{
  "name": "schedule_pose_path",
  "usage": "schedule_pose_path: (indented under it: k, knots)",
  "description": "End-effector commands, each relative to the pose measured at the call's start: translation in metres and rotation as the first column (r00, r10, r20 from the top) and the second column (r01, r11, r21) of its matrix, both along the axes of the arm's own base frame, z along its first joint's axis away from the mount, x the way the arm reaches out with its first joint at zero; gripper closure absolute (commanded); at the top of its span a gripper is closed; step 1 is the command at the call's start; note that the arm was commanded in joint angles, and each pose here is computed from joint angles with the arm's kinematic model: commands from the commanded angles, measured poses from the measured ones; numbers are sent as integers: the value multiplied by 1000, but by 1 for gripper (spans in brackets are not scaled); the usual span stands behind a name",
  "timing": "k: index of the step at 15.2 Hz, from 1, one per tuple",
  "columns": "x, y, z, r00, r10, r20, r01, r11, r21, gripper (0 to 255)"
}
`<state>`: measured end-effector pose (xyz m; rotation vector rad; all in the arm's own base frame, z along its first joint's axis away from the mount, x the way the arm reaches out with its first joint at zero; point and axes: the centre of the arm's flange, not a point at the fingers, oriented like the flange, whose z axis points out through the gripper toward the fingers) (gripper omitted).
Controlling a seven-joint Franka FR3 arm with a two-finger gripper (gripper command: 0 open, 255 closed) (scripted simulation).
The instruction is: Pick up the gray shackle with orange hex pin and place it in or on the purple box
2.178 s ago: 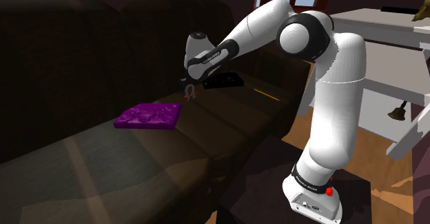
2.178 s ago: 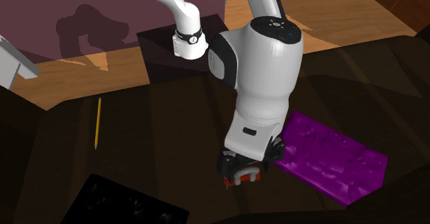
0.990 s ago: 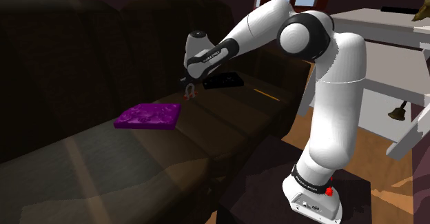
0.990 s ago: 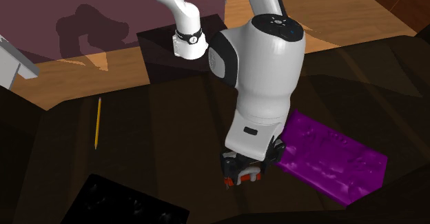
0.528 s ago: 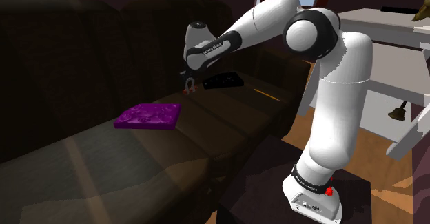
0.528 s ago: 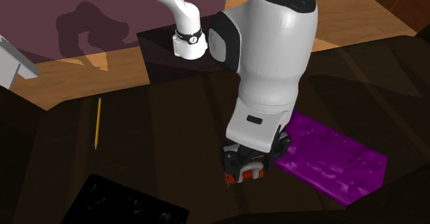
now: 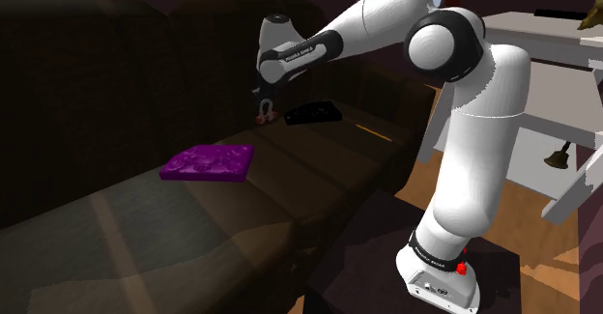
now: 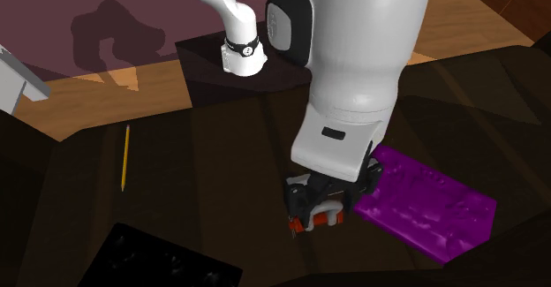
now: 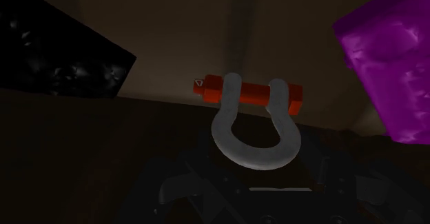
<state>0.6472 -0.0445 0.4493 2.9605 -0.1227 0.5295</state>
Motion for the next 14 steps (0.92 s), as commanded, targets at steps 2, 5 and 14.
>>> schedule_pose_path:
  k: [2,5,14]
  knots:
    - [-1,1,16,1000,0,0,0,1000,0,255]
    - [-1,1,31,1000,0,0,0,1000,0,255]
    - [40,84,49,1000,0,0,0,1000,0,255]
